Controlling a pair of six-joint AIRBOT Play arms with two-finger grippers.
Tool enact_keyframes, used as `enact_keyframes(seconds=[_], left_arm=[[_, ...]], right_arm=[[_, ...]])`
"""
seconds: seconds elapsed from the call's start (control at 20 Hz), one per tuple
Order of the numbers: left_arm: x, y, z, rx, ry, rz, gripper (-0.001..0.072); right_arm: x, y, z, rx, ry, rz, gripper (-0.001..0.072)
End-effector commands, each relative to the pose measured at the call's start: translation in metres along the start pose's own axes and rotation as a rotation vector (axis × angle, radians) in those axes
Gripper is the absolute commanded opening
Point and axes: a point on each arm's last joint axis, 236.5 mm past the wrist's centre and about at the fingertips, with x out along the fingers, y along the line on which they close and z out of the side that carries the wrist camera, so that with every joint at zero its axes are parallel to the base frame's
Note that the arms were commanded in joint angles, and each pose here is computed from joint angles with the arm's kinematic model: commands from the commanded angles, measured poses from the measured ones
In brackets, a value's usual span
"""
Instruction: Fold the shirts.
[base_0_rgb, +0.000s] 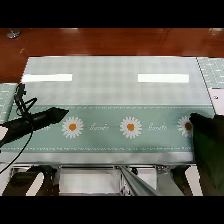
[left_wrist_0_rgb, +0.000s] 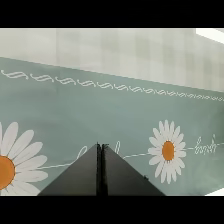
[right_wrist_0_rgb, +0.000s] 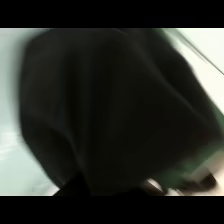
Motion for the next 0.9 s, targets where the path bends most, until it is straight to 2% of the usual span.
enact_keyframes(seconds=[0.0, 0.1, 0.15, 0.2, 0.25, 0.5, 0.6, 0.65, 0.7, 0.75, 0.8, 0.85], left_arm=[[0.000, 0.000, 0.000, 0.008, 0.001, 0.000, 0.0022], [0.000, 0.000, 0.000, 0.008, 0.001, 0.000, 0.0022], [0.000, 0.000, 0.000, 0.009, 0.001, 0.000, 0.0022], [0.000, 0.000, 0.000, 0.012, -0.002, 0.001, 0.0021], [0.000, 0.000, 0.002, 0.011, -0.007, 0.002, 0.0021], [0.000, -0.003, 0.013, 0.086, -0.014, 0.002, 0.0020], [0.003, -0.007, 0.026, 0.122, 0.008, 0.007, 0.0020], [0.003, -0.012, 0.039, 0.146, 0.017, 0.011, 0.0020], [0.002, -0.020, 0.055, 0.171, 0.023, 0.008, 0.0020], [0.000, -0.033, 0.076, 0.204, 0.027, -0.002, 0.0020], [-0.005, -0.049, 0.099, 0.240, 0.023, -0.019, 0.0019], [-0.009, -0.066, 0.122, 0.280, 0.012, -0.037, 0.0019]], right_arm=[[0.018, -0.067, -0.046, 0.198, 0.027, -0.206, 0.0032], [0.026, -0.082, -0.060, 0.231, 0.054, -0.271, 0.0032], [0.030, -0.088, -0.065, 0.253, 0.071, -0.302, 0.0140], [0.034, -0.089, -0.067, 0.257, 0.085, -0.307, 0.0509], [0.036, -0.089, -0.063, 0.251, 0.077, -0.304, 0.0626], [0.048, -0.074, -0.024, 0.158, 0.105, -0.258, 0.0620], [0.046, -0.041, 0.022, 0.051, 0.045, -0.164, 0.0567], [0.041, -0.015, 0.046, -0.020, 0.008, -0.099, 0.0440], [0.032, 0.023, 0.073, -0.115, -0.042, -0.015, 0.0243], [0.021, 0.068, 0.094, -0.227, -0.097, 0.084, 0.0096], [0.004, 0.123, 0.112, -0.355, -0.170, 0.194, 0.0032], [-0.012, 0.174, 0.120, -0.467, -0.236, 0.287, 0.0032]])
